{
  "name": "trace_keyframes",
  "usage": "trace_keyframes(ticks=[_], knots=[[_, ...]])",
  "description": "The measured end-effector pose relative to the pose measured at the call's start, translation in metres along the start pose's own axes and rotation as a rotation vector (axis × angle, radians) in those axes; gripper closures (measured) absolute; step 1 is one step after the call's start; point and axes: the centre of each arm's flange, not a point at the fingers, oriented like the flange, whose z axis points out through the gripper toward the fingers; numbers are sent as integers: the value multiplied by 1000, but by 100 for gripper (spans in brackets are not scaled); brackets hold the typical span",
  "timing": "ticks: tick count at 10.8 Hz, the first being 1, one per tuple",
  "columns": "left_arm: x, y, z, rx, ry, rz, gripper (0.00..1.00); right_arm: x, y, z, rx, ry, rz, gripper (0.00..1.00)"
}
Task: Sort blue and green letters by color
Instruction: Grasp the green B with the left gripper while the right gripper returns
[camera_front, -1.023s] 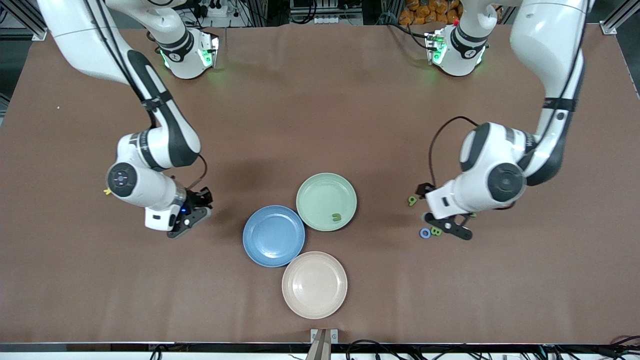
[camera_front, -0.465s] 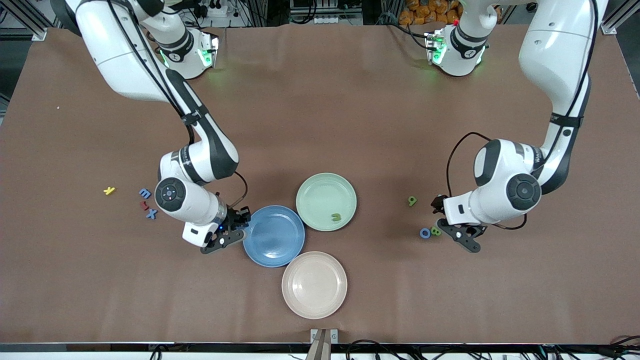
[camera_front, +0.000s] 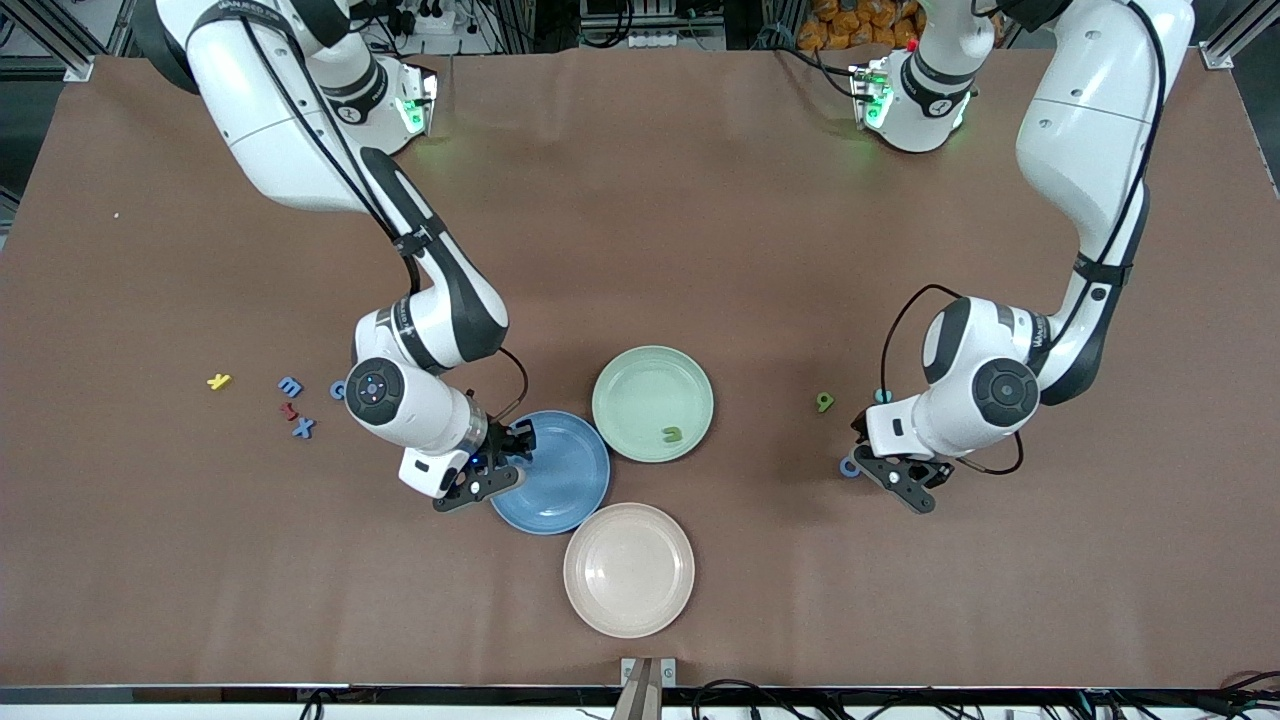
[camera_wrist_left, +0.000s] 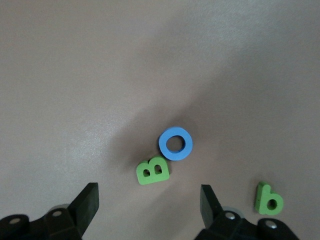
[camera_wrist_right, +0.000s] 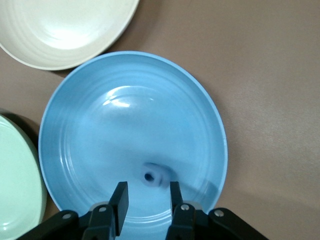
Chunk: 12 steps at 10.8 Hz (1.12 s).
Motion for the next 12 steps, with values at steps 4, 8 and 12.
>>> trace_keyframes(ticks=[4, 8, 12], knots=[[5, 10, 11, 53, -31, -33, 17, -2, 52, -8, -10, -46, 73, 14], [3, 8, 28, 46, -28, -54, 20, -23, 132, -45, -113, -217, 43, 0], [2, 9, 38, 41, -29, -67, 24, -87, 199, -55, -103, -247, -59, 0]])
